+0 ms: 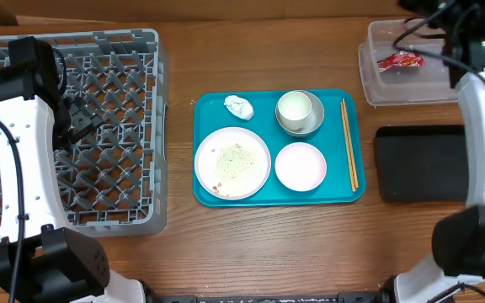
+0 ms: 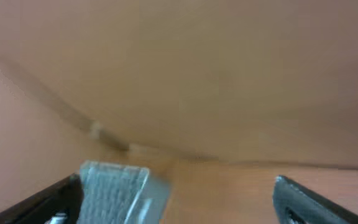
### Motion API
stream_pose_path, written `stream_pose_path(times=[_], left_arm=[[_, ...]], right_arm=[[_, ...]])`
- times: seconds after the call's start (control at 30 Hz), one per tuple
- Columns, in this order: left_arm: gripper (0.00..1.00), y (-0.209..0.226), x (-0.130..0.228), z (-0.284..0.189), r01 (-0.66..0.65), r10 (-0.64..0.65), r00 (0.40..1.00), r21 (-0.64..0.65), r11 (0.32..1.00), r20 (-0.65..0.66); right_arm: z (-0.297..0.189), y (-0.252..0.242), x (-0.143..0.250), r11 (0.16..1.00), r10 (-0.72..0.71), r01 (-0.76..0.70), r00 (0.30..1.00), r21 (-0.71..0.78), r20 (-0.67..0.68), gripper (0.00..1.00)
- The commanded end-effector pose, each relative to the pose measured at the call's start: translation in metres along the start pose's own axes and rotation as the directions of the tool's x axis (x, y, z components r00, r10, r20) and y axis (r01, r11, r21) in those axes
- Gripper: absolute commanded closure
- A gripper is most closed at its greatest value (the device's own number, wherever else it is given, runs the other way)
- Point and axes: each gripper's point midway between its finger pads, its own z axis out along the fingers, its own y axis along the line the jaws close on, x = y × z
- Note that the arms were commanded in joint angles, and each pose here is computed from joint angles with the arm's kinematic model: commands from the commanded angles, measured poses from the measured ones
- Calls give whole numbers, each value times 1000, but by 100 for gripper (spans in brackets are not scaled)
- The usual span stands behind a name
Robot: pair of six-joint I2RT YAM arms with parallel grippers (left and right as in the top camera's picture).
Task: Sort waste into correct bins and load items into the dishwasher
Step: 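Grasp the white tissue on the tray with the right gripper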
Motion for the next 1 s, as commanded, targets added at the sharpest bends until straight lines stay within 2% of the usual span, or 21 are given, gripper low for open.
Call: stream_pose_path(times=[0.0, 0.07, 0.2, 0.27, 0.43, 0.7, 0.97], left_arm=[[0, 0, -2, 0, 18, -18, 1000, -6, 1000, 7], [0, 0, -2, 0, 18, -18, 1000, -6, 1000, 7], [0, 0, -2, 0, 18, -18, 1000, -6, 1000, 7], [0, 0, -2, 0, 18, -18, 1000, -6, 1000, 7], [0, 0, -2, 0, 18, -18, 1000, -6, 1000, 7], [0, 0, -2, 0, 18, -18, 1000, -6, 1000, 7], [0, 0, -2, 0, 18, -18, 1000, -6, 1000, 7]], right_arm=[[36, 32, 61, 985, -175, 173, 971, -26, -162, 0], [55, 28, 101, 950, -253, 291, 929, 111, -271, 0], [70, 25, 159, 794, -343, 509, 826, 332, -446, 0], [77, 35, 187, 761, -357, 560, 783, 328, -509, 0], [94, 45, 266, 795, -331, 575, 678, 194, -656, 0], [148, 48, 321, 796, -388, 592, 659, 125, -644, 1], [174, -1, 371, 776, -324, 598, 651, 202, -686, 5]])
